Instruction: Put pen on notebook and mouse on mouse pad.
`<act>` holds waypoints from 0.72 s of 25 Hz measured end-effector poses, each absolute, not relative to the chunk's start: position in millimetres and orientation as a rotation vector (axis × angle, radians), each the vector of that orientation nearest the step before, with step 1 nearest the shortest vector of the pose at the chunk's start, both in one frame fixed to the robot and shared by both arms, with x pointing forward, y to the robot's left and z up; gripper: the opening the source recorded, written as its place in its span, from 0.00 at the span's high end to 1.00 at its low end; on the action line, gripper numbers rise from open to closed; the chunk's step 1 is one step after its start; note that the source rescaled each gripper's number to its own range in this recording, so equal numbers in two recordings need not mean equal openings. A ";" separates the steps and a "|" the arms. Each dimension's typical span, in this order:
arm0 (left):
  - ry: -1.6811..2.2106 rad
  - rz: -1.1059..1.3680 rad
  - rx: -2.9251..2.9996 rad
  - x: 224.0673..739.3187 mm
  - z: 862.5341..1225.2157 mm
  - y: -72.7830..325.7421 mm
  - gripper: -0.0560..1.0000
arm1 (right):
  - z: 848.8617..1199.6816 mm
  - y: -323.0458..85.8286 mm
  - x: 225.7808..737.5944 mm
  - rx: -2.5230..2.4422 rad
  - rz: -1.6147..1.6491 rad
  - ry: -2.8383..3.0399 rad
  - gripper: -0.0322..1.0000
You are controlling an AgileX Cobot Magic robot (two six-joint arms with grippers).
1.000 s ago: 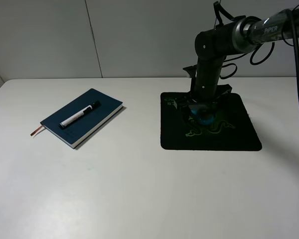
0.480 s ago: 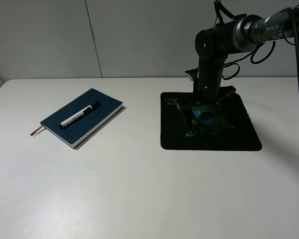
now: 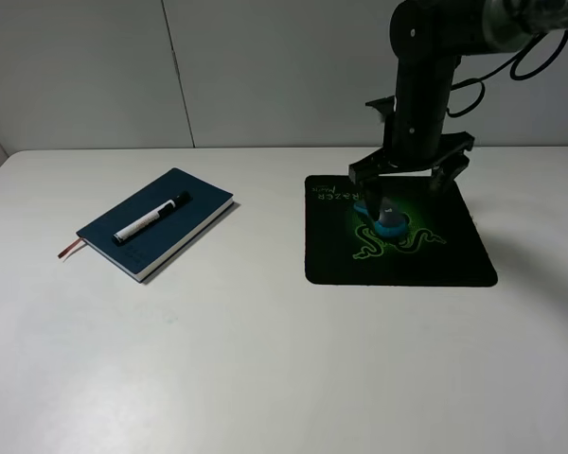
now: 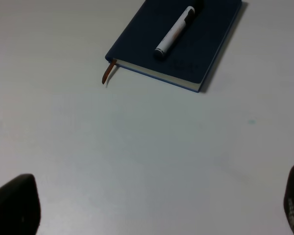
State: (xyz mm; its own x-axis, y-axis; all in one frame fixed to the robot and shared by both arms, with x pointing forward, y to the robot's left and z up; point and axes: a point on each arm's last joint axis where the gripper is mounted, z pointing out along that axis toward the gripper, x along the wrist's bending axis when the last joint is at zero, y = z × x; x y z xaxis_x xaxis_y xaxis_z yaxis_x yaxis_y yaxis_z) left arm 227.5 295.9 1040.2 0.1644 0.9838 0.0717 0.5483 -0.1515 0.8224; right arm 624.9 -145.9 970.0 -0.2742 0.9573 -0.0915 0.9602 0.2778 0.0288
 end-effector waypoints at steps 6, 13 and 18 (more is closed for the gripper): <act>1.458 0.848 1.789 227.5 1040.2 295.9 0.00 | 1011.9 -144.1 611.3 1.833 0.131 2.459 0.00; 1.458 0.848 1.789 227.5 1040.2 295.9 0.00 | 1055.9 -157.1 571.1 1.825 0.262 2.448 0.00; 1.458 0.848 1.789 227.5 1040.2 295.9 0.00 | 1064.4 -177.0 523.0 1.831 0.242 2.459 0.00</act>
State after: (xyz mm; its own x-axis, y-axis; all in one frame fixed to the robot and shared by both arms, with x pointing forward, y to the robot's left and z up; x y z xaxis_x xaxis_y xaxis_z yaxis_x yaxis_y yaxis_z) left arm 227.5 295.9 1040.2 0.1644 0.9838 0.0717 0.5483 -0.1515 0.8224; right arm 523.0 -177.0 1064.4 -0.2896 0.9563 0.0405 0.9458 0.2794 0.1657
